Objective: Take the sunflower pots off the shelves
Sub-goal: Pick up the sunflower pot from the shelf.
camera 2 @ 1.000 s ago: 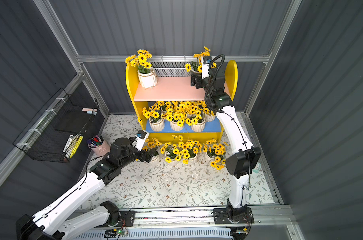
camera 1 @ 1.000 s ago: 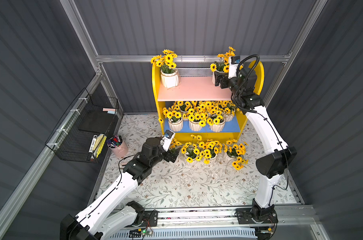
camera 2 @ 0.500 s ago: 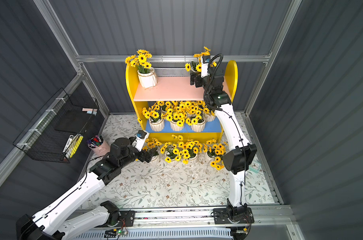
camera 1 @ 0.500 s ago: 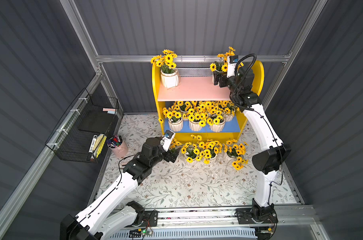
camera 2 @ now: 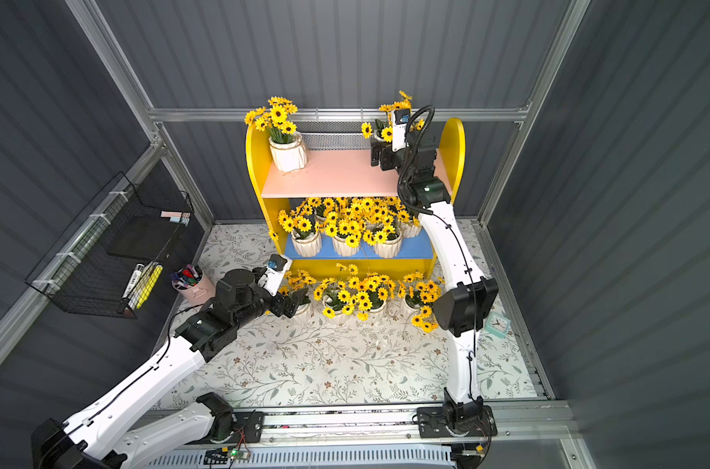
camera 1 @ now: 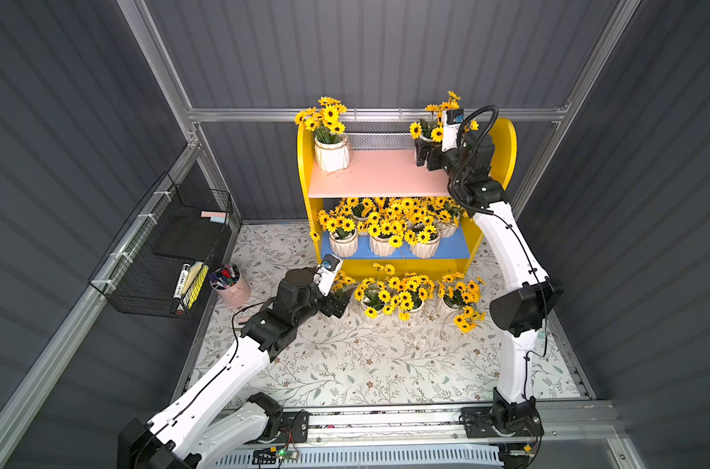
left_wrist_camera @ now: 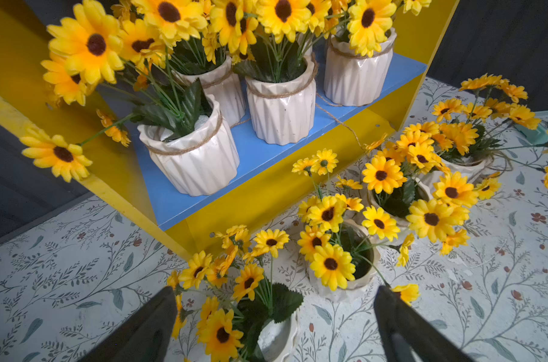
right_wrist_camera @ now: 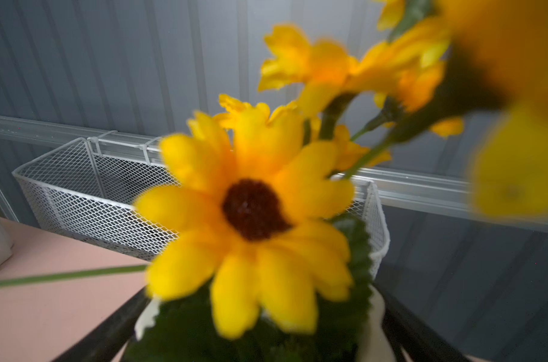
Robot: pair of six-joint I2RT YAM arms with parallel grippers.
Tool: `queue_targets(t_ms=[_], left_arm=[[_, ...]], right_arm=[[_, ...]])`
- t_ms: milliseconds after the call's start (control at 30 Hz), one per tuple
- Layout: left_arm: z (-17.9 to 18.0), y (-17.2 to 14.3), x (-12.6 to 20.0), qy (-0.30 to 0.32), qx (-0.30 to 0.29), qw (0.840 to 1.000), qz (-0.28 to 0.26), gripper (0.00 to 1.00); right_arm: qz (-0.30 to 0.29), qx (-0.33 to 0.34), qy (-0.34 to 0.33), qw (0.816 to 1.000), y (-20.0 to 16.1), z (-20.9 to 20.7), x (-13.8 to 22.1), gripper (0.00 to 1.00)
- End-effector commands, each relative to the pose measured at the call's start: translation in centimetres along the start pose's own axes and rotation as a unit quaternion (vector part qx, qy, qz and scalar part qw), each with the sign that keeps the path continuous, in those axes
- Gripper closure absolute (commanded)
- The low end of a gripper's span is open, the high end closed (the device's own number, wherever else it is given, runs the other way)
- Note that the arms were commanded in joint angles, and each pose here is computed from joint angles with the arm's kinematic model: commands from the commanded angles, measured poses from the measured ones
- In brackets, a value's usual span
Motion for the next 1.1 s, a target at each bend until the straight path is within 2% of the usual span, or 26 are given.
queue_targets(t_ms=[0,100,200,267,367,467,533,567,600,767,1067], left_arm=[[-0.1,-0.2,0.2,-0.001,-0.012,1.0,-0.002,0.0],[-0.1,-0.1,0.3,0.0,-0.013,1.0,-0.003,0.0],[-0.1,-0.2,0.3,-0.001,-0.014,1.0,-0.003,0.01],[-0.1,-0.1,0.3,-0.001,-0.014,1.0,-0.004,0.01],[-0.1,-0.1,0.4,-0.001,-0.015,1.0,-0.005,0.01],[-0.1,-0.1,0.4,0.0,-0.017,1.0,-0.005,0.0],[-0.1,-0.1,0.5,0.0,-0.017,1.0,-0.006,0.01],[-0.1,-0.1,0.5,0.0,-0.017,1.0,-0.006,0.0],[-0.1,-0.1,0.5,-0.001,-0.017,1.0,-0.006,0.01],[-0.1,0.0,0.6,-0.003,-0.018,1.0,-0.005,0.01],[0.0,0.3,1.3,-0.001,-0.027,1.0,-0.01,0.01]], right_arm=[[-0.005,0.007,-0.004,1.0,0.0,-0.6,-0.3,0.01],[-0.008,0.008,0.0,1.0,0.0,-0.5,-0.3,0.02],[-0.012,0.011,0.008,1.0,0.0,-0.4,-0.4,0.08],[-0.014,0.011,0.012,1.0,0.0,-0.3,-0.4,0.13],[-0.017,0.014,0.022,1.0,0.2,-0.2,-0.2,0.28],[-0.018,0.015,0.032,0.999,0.3,0.0,-0.1,0.53],[-0.022,0.012,0.036,0.999,0.5,0.0,0.2,0.76],[-0.024,0.009,0.04,0.999,0.6,0.1,0.3,0.91],[-0.027,0.007,0.05,0.998,0.9,0.3,0.7,1.0],[-0.039,0.008,0.09,0.995,2.2,1.8,2.8,1.0],[-0.106,0.012,0.102,0.989,5.1,3.2,7.0,1.0]])
Point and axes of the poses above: each gripper's point midway between its finger pads, its own x axis back along the fingers, its own z axis along the line the jaws close on, y = z × x, the point moved 10 cm from there along x, back along the fingers, and after that the axes turned 5 degrees about -x, right-handed, at the moved point
